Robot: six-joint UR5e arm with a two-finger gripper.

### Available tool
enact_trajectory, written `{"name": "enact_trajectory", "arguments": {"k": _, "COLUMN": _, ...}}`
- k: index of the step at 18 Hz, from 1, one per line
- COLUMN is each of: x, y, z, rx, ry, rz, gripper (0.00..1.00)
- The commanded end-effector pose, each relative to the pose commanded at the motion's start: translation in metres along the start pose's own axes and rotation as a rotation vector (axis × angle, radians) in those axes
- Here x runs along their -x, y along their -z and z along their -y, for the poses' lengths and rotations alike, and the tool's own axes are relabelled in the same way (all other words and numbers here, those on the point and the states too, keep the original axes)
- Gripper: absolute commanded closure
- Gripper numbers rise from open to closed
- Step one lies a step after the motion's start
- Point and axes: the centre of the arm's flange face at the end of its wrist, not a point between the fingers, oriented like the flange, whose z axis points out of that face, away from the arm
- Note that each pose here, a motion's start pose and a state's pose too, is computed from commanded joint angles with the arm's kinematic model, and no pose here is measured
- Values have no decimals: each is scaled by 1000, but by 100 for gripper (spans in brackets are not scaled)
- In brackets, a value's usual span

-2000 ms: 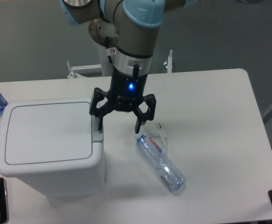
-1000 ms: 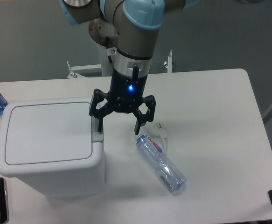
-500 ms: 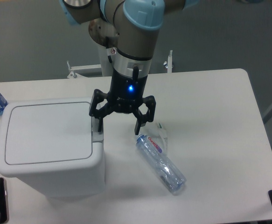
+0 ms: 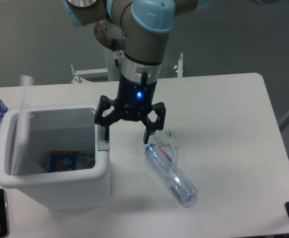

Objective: Open the trash can

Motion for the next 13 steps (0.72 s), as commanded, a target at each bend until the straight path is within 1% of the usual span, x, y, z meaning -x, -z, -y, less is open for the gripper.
{"name": "enact_trajectory", "arguments": {"k": 2, "x": -1, "y": 15, "z": 10, "rx": -28, "ry": -19, "rz": 8, "gripper": 0}}
{"name": "enact_trajectory", "arguments": {"k": 4, "x": 14, "y": 45, "z": 26, "rx": -82, "ry": -11, "rz": 46, "gripper": 0}}
{"name": "enact_trajectory", "arguments": {"k": 7, "x": 52, "y": 81, "z": 33, "rx": -128, "ry": 26, "rz": 143, "gripper": 0}}
{"name": "enact_trajectory", "arguments": {"k": 9, "x": 73, "y": 94, "z": 33, "rx": -135, "ry": 40, "rz": 193, "gripper": 0}}
{"name": "enact_trajectory", "arguments": {"k": 10, "x": 84, "y": 96, "z": 30, "rx": -125, "ry": 19, "rz": 220, "gripper": 0}}
{"name": "enact_trajectory", "arguments": {"k": 13, "x": 107, "y": 97, "z": 18, "rx": -40, "ry": -124, "rz": 327, "gripper": 0}}
